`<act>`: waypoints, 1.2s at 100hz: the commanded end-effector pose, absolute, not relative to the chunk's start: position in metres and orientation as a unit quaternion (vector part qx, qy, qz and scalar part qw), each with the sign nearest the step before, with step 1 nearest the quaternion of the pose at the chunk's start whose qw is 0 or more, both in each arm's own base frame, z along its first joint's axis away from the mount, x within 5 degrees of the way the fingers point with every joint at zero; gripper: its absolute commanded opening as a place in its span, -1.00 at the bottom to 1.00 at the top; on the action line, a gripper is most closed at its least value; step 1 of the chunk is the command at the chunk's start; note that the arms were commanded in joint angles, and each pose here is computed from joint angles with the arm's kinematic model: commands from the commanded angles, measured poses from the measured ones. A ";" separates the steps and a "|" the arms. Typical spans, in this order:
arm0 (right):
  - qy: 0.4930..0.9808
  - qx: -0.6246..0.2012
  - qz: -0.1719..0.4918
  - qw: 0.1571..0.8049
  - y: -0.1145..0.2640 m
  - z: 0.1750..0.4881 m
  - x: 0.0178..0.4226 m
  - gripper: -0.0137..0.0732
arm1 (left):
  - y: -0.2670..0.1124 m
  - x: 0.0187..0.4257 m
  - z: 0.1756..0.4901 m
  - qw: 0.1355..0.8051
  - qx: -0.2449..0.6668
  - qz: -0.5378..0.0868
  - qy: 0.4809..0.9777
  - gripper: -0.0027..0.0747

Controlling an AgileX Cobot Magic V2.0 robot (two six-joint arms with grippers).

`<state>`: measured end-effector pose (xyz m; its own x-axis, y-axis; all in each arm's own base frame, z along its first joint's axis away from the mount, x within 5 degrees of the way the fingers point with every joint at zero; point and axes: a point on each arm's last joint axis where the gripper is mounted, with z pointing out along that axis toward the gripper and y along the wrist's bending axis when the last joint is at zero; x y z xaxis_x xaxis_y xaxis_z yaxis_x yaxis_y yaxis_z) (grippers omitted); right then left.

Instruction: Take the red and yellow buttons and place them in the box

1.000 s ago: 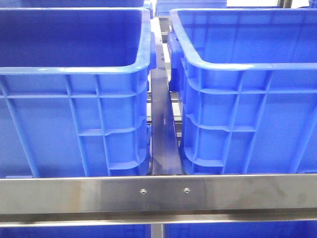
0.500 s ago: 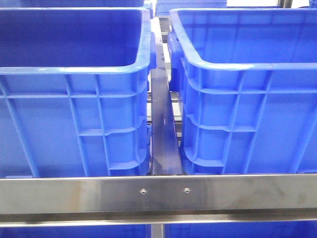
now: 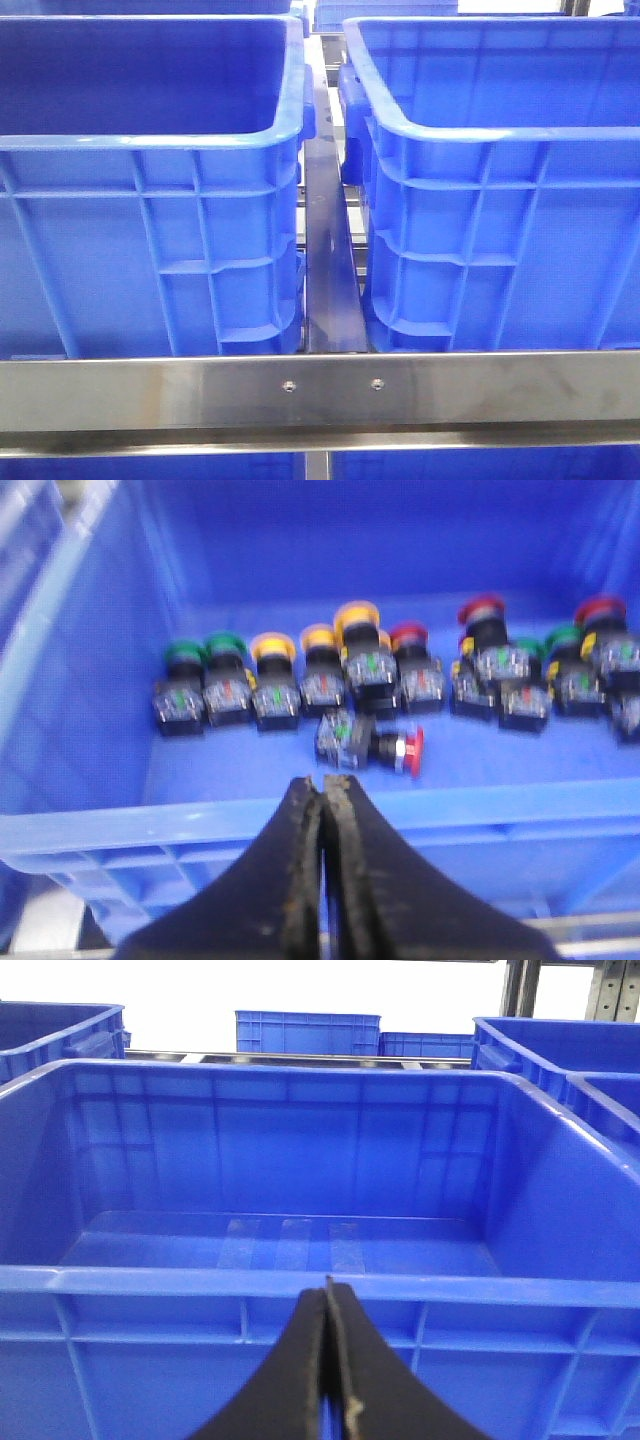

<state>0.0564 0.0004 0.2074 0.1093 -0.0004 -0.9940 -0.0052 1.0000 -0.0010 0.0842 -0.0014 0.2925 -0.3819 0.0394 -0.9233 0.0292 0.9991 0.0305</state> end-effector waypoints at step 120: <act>0.625 -0.007 -0.001 0.781 0.001 0.221 0.052 -0.83 | -0.030 0.274 0.363 0.380 0.035 -0.087 0.920 0.29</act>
